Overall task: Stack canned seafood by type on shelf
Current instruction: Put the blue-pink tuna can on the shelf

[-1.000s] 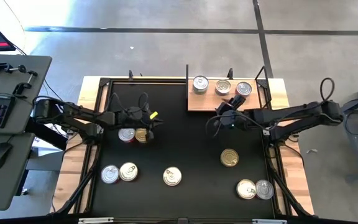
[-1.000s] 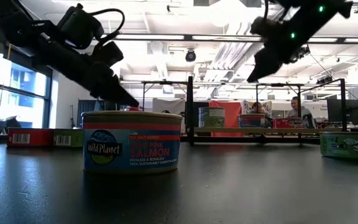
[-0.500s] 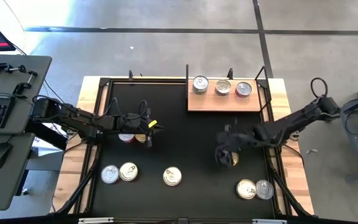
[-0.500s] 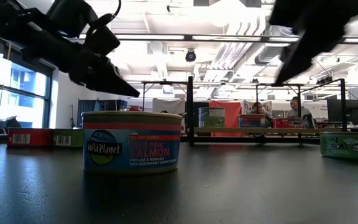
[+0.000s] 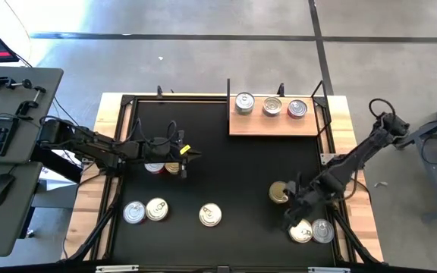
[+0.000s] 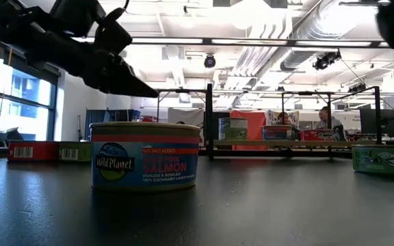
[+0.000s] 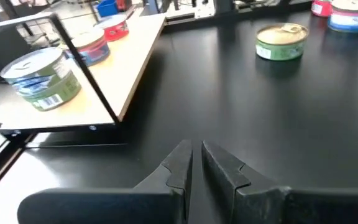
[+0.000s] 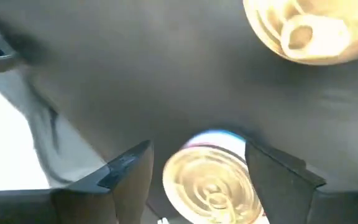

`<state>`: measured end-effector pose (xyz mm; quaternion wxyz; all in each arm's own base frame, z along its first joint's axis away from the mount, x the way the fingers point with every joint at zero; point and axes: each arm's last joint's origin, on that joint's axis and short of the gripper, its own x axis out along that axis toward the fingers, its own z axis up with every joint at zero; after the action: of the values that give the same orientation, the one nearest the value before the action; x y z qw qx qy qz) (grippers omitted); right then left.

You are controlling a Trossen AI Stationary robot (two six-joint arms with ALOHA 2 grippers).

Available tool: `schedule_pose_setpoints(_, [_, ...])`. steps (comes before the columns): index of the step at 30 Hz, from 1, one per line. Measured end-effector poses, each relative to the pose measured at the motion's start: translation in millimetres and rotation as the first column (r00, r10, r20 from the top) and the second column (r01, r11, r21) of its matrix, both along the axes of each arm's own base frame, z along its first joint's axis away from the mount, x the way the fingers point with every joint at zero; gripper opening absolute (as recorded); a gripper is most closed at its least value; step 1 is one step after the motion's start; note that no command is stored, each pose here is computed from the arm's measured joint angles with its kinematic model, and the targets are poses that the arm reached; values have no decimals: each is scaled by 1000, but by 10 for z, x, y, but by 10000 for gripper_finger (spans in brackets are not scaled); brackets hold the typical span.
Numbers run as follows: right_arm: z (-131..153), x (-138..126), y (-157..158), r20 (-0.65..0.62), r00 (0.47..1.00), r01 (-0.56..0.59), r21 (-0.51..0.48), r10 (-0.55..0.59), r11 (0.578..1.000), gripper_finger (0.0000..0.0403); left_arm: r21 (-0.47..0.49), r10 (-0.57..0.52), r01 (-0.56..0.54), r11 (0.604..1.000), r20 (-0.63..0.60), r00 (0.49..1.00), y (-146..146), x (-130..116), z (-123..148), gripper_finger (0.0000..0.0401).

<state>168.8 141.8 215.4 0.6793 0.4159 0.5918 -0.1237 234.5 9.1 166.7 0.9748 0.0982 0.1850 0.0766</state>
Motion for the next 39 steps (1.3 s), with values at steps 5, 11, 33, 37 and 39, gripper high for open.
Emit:
schedule_pose_setpoints(5, [-114, -99, 162, -168, 985, 55, 40, -47, 998, 245, -28, -30, 31, 999, 20, 999, -93, 7, 13, 28])
schedule_pose_setpoints(11, [-305, -173, 467, -160, 984, 75, -1, -74, 997, 245, -102, -42, 54, 993, 113, 993, -188, 28, 87, 28])
schedule_pose_setpoints(33, [-469, -6, 461, -107, 994, 3, -74, -11, 997, 89, -69, -156, 177, 982, 240, 958, -357, 42, 214, 28])
schedule_pose_setpoints(37, [-463, 74, 436, -27, 998, 62, -92, -65, 994, 22, -13, -181, 191, 981, 262, 948, -363, 51, 237, 28])
schedule_pose_setpoints(39, [-459, 140, 400, 38, 992, 127, -114, -123, 985, 6, -4, -198, 207, 978, 273, 942, -363, 78, 267, 28])
